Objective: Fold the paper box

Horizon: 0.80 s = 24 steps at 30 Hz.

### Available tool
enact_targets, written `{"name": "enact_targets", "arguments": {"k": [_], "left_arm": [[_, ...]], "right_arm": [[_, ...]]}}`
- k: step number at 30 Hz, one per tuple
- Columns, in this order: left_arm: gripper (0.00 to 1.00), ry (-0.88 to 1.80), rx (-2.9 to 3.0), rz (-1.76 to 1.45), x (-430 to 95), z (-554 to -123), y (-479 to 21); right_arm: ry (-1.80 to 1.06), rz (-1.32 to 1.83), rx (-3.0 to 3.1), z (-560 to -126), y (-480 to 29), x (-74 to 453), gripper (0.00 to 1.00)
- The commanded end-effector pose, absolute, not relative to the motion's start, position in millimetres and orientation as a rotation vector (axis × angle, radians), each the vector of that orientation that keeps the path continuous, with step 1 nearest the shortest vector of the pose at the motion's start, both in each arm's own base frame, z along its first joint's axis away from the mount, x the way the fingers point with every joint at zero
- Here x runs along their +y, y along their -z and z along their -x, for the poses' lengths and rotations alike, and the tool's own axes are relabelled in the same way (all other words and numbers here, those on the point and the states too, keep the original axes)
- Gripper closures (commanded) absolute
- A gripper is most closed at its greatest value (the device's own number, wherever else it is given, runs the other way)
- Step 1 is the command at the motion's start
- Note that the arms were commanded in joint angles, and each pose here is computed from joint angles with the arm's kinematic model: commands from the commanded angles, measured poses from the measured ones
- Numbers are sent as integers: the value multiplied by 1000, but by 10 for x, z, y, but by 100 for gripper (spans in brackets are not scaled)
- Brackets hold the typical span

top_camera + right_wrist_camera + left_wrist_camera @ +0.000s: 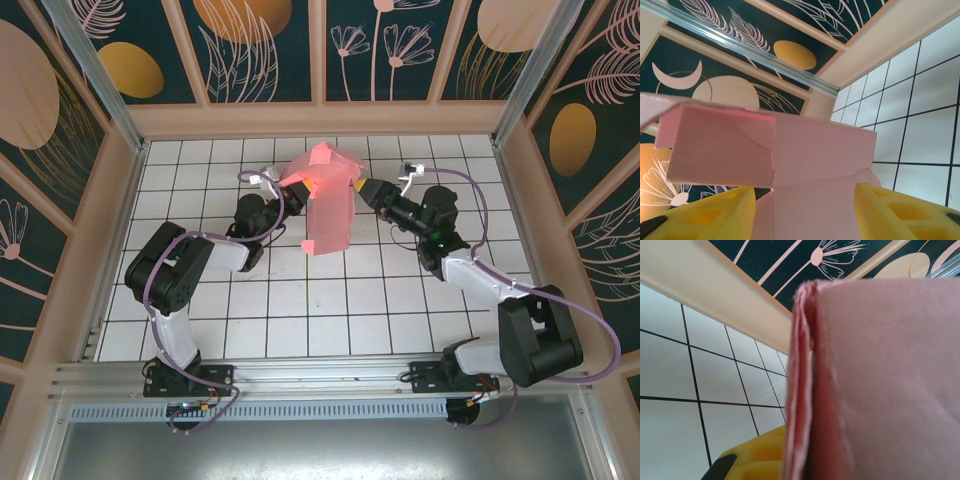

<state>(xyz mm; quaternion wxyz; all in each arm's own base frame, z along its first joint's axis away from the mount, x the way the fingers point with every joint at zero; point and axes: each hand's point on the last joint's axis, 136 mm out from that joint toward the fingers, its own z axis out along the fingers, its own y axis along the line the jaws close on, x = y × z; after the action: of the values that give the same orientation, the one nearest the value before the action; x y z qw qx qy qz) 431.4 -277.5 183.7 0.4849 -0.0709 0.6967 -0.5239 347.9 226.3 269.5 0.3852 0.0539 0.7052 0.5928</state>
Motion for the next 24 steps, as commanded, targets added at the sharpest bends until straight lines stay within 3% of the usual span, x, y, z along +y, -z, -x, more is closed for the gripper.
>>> {"name": "enact_targets", "arguments": {"k": [1, 14, 24], "left_arm": [[100, 1310, 1653, 156, -2808, -4316, -1940], [100, 1309, 1660, 153, -2823, -4334, -1941], [100, 1308, 1677, 152, -2837, -4342, -1897]], "right_arm": [[-1497, -119, 1721, -3467, -2894, 2192, 45], [-1546, -54, 1757, -3473, -2879, 2414, 46], [-1572, -21, 1772, -3469, -2834, 2539, 57]]}}
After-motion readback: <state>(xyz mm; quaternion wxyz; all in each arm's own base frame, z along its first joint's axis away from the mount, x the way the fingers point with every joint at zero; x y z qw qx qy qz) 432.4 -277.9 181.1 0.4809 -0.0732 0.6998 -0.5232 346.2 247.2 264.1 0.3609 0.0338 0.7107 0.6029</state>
